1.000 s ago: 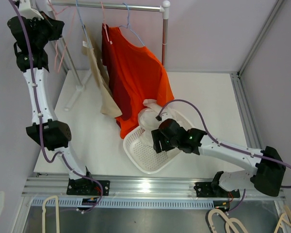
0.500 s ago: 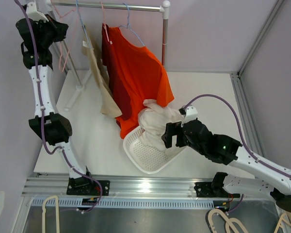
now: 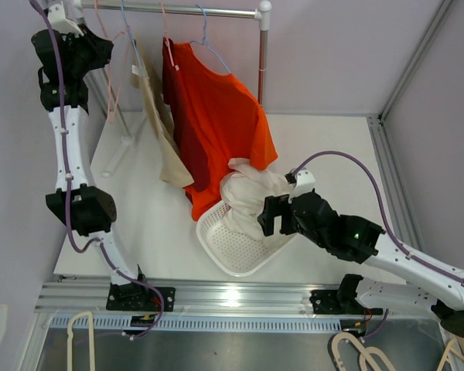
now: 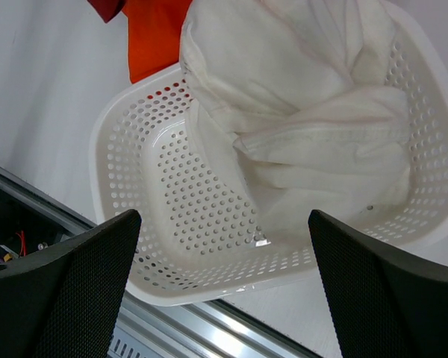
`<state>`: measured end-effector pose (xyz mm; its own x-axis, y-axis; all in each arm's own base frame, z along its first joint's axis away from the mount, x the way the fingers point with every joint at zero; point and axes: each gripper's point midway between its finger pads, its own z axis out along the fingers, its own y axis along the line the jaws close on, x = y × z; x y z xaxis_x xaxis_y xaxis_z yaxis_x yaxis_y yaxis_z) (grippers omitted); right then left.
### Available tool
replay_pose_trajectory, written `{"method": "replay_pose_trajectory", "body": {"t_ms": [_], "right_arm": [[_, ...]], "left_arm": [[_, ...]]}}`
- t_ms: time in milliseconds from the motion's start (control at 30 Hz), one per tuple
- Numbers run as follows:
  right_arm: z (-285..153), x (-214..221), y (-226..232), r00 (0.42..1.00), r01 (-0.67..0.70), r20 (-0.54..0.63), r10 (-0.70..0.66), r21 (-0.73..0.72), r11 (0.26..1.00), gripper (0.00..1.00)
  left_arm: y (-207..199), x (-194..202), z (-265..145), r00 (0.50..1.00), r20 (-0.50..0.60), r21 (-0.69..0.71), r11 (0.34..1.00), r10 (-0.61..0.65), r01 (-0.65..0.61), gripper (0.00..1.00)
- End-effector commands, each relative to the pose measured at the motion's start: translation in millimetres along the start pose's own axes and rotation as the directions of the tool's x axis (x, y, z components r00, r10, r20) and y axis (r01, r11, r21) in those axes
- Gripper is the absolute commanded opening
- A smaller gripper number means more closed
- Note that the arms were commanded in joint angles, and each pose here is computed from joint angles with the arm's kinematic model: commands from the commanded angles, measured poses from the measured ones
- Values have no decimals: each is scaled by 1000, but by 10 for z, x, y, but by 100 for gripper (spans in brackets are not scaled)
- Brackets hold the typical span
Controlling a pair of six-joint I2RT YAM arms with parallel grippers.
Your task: Remove the t-shirt from the hanger
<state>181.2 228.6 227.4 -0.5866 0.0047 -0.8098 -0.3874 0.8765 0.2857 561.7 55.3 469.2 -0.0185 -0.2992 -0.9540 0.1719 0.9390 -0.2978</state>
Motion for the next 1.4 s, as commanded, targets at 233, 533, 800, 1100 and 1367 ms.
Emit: {"method": "replay_pose_trajectory", "body": {"t_ms": [233,533,800,1100,1367], "right_arm": [[64,-14,158,1000,1,16,0,-63,998,100],[-3,3,158,1000,-5,30,8,-83,997,99],[-24,15,137,999,-13,32,16,-80,997,99],[-64,19,85,999,-12,37,15,-70,997,99],[-105,41,47,998,-31,45,35,-74,997,99]], "left_arm": [[-764,-593,-847,978,156,-257,962,140,-96,38],[-893,-188,-702,994,59,-266,961,90,-71,41],[-1043,17,-345,999,-3,-221,974,46,-46,44],[-1015,339,-103,998,-62,-229,973,12,-26,48],[-897,528,-15,995,-95,-270,961,38,-62,32]]}}
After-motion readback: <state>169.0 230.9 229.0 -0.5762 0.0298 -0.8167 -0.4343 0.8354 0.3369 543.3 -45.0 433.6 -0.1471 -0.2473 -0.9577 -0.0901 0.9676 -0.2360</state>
